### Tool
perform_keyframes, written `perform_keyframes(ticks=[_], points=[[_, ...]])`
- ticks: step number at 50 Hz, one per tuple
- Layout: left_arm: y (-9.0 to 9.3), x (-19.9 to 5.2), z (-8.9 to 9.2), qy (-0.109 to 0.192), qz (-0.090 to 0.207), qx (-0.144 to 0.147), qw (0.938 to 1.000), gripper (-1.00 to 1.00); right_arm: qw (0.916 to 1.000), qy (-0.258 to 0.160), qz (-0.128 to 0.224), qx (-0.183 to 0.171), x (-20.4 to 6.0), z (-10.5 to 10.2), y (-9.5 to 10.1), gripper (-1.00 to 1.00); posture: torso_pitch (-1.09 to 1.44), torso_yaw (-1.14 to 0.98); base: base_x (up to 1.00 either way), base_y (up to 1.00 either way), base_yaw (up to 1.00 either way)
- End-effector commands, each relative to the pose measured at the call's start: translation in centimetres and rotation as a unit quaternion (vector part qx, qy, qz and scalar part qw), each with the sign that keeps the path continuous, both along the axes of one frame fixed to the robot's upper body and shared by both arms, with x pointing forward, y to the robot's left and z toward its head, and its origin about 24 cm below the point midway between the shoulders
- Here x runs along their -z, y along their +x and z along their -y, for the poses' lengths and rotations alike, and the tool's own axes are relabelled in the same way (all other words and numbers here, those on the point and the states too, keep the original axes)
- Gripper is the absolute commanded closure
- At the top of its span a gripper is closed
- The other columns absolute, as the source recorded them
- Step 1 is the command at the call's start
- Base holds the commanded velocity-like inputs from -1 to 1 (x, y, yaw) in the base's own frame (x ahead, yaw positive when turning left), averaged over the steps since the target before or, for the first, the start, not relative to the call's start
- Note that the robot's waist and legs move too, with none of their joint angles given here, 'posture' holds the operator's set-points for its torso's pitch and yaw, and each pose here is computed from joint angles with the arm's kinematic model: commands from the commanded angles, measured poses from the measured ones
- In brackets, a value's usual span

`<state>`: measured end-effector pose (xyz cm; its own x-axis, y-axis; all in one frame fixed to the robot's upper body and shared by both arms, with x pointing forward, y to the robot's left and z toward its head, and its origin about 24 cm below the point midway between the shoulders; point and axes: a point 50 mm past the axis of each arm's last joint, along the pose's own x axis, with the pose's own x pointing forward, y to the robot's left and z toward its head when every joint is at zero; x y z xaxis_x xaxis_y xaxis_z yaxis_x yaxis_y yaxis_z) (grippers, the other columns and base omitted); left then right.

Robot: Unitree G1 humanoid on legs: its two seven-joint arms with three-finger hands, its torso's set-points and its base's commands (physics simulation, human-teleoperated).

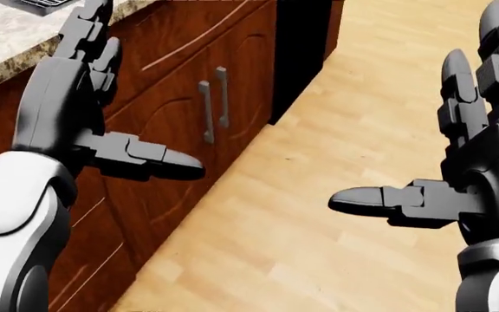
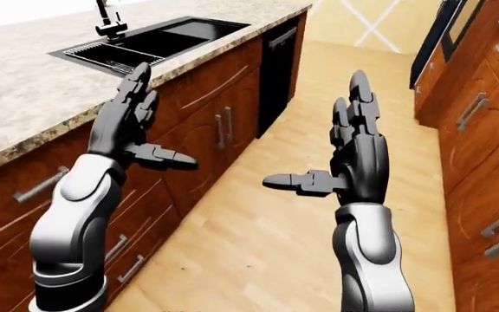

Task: Move the drinks to the dining counter.

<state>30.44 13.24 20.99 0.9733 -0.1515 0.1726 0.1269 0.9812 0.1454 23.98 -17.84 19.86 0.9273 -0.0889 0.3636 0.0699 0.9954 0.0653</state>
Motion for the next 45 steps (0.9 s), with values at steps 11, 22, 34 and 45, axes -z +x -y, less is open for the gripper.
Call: perform_keyframes(ticks=[11,22,34,45], points=[[-0.6,-2.07,-0.23,0.0,0.047,-0.004,0.9989,-1.0,0.999,-0.013,0.043,-0.003,-1.7,-0.45,-0.8,-1.0,0.0,0.0,-0.25,-0.15,-0.73],[-0.77,-2.14,-0.35,0.001,0.048,-0.005,0.9988,-1.0,0.9992,-0.017,0.035,-0.007,-1.68,-0.58,-0.8,-1.0,0.0,0.0,0.0,0.0,0.0],[-0.92,-2.16,-0.29,0.001,0.049,-0.004,0.9988,-1.0,0.9993,-0.015,0.034,-0.006,-1.5,-0.43,-0.77,-1.0,0.0,0.0,0.6,-0.08,0.0],[-0.9,-2.09,-0.31,0.002,0.048,-0.006,0.9988,-1.0,0.9995,-0.012,0.031,-0.003,-1.26,-0.25,-0.62,-1.0,0.0,0.0,0.81,-0.04,-0.08]])
